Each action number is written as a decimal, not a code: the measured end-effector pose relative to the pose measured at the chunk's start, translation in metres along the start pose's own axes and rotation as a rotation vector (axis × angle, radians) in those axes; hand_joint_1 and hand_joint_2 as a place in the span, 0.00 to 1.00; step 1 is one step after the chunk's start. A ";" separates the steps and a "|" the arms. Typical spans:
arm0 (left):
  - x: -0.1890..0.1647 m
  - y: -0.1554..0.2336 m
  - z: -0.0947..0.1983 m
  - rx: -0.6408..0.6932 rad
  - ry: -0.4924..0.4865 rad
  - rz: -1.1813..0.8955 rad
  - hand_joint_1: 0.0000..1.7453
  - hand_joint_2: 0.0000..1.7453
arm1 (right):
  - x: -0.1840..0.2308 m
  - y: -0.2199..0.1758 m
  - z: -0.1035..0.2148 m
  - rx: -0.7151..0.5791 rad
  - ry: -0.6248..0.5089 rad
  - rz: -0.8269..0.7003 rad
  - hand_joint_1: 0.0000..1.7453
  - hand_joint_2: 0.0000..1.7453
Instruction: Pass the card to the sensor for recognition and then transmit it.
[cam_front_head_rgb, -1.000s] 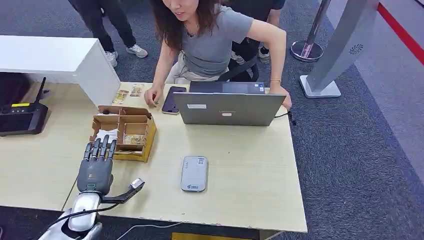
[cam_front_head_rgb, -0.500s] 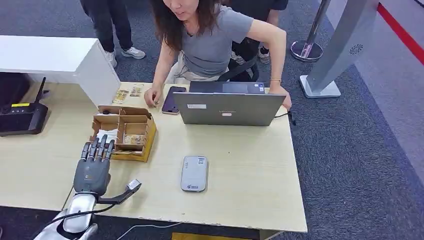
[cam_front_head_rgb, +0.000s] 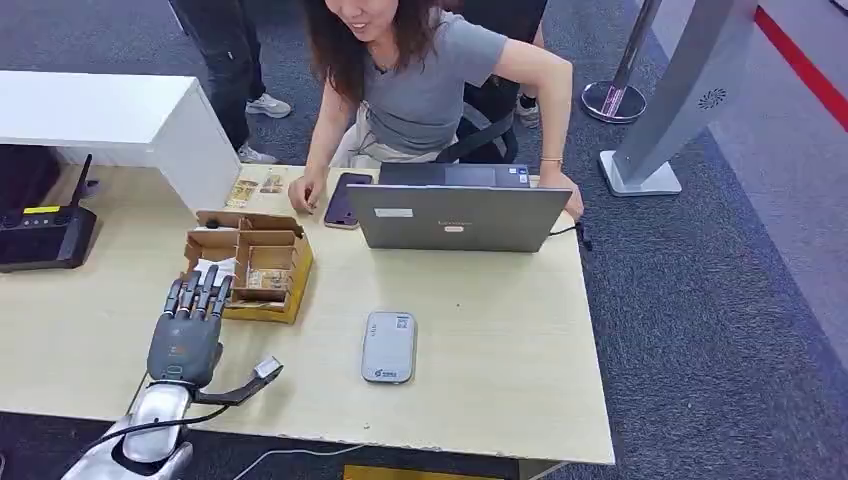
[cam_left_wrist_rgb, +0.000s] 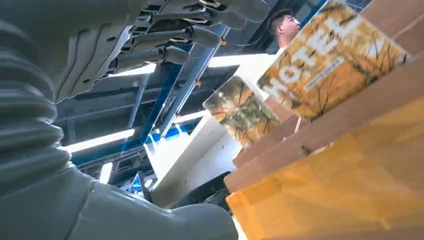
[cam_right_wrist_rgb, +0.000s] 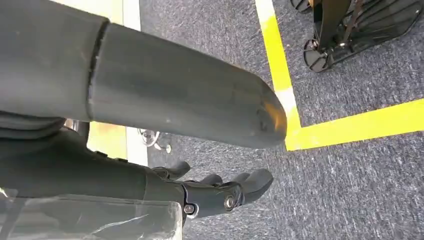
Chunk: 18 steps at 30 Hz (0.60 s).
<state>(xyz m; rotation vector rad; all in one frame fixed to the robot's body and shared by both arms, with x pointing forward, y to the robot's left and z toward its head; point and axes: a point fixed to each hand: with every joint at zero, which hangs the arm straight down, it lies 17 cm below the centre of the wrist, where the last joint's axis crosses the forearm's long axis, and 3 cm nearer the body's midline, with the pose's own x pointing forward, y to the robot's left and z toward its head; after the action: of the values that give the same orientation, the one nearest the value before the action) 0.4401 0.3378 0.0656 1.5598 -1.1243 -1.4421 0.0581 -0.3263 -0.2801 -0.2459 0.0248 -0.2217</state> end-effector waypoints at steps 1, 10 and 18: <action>0.000 0.001 -0.002 0.003 0.000 0.001 0.00 1.00 | 0.000 0.000 0.000 0.000 0.000 0.000 0.00 0.00; 0.007 0.008 -0.009 0.022 -0.014 0.018 0.00 1.00 | 0.001 -0.003 -0.001 -0.004 -0.003 0.002 0.00 0.00; 0.011 0.009 -0.011 0.026 -0.020 0.027 0.00 1.00 | 0.001 -0.005 -0.001 -0.006 -0.004 0.003 0.00 0.00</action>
<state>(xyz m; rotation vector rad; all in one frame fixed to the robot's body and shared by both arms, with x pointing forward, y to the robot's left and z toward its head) 0.4502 0.3236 0.0715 1.5452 -1.1754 -1.4334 0.0584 -0.3311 -0.2798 -0.2527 0.0220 -0.2184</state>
